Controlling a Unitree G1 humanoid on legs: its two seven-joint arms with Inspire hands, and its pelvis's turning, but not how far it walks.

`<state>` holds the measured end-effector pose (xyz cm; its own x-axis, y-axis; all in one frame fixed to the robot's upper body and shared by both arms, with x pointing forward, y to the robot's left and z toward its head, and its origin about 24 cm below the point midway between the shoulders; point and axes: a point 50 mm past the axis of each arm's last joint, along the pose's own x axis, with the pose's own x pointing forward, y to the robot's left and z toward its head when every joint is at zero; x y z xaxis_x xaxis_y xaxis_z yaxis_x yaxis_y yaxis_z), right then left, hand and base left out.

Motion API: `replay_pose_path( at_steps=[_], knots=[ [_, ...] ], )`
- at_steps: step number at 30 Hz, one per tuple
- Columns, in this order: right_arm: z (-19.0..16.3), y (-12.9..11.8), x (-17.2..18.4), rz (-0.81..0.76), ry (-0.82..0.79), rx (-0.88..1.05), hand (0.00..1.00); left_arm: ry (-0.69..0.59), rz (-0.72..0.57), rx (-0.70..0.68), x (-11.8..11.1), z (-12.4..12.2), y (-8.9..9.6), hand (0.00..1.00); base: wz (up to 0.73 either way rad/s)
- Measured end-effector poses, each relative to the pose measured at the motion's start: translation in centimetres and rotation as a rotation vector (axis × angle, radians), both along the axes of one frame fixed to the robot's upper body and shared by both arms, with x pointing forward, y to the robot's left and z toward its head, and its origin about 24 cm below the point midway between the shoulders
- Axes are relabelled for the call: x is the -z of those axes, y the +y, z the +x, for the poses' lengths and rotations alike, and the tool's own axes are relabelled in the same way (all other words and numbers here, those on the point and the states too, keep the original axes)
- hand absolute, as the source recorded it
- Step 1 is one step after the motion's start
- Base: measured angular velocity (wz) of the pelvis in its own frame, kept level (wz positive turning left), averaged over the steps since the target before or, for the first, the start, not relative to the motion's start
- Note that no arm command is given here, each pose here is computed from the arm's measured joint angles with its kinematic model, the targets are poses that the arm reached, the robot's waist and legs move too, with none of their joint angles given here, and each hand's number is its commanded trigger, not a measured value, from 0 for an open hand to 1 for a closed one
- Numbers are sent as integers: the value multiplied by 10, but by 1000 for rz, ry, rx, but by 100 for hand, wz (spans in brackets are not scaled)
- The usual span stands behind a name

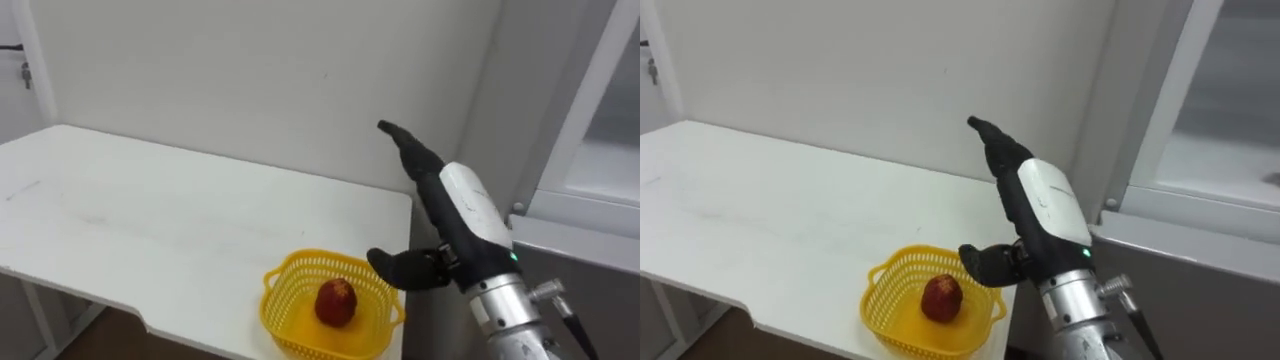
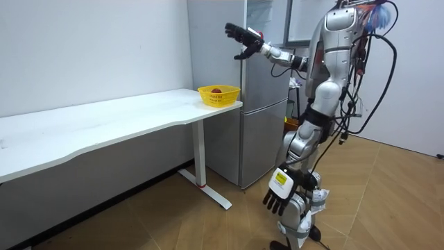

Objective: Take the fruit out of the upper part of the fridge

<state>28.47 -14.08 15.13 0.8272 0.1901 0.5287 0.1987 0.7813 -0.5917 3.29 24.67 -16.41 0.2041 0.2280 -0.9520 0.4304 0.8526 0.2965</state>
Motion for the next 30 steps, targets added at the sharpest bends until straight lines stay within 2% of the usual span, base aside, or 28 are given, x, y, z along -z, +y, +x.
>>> replay_pose_path(
  at_steps=[7, 10, 15, 22, 30],
  knots=[
    [-16, -11, -14, 179, -121, 54, 0, 3, 14, -19, 2, -11, -3, 0, -7],
    [-28, -19, -9, 242, -143, 79, 0, -4, 11, -36, 3, -15, -8, 0, -18],
    [-41, -27, 2, 273, -130, 145, 0, 6, 40, -62, 3, -24, -7, 0, -18],
    [-52, -48, -13, 327, -256, 244, 0, -16, 40, -78, 4, -24, -10, 0, -10],
    [-56, -63, -18, 369, -328, 332, 0, -16, 30, -55, 4, -23, -13, 0, -1]
  ],
)
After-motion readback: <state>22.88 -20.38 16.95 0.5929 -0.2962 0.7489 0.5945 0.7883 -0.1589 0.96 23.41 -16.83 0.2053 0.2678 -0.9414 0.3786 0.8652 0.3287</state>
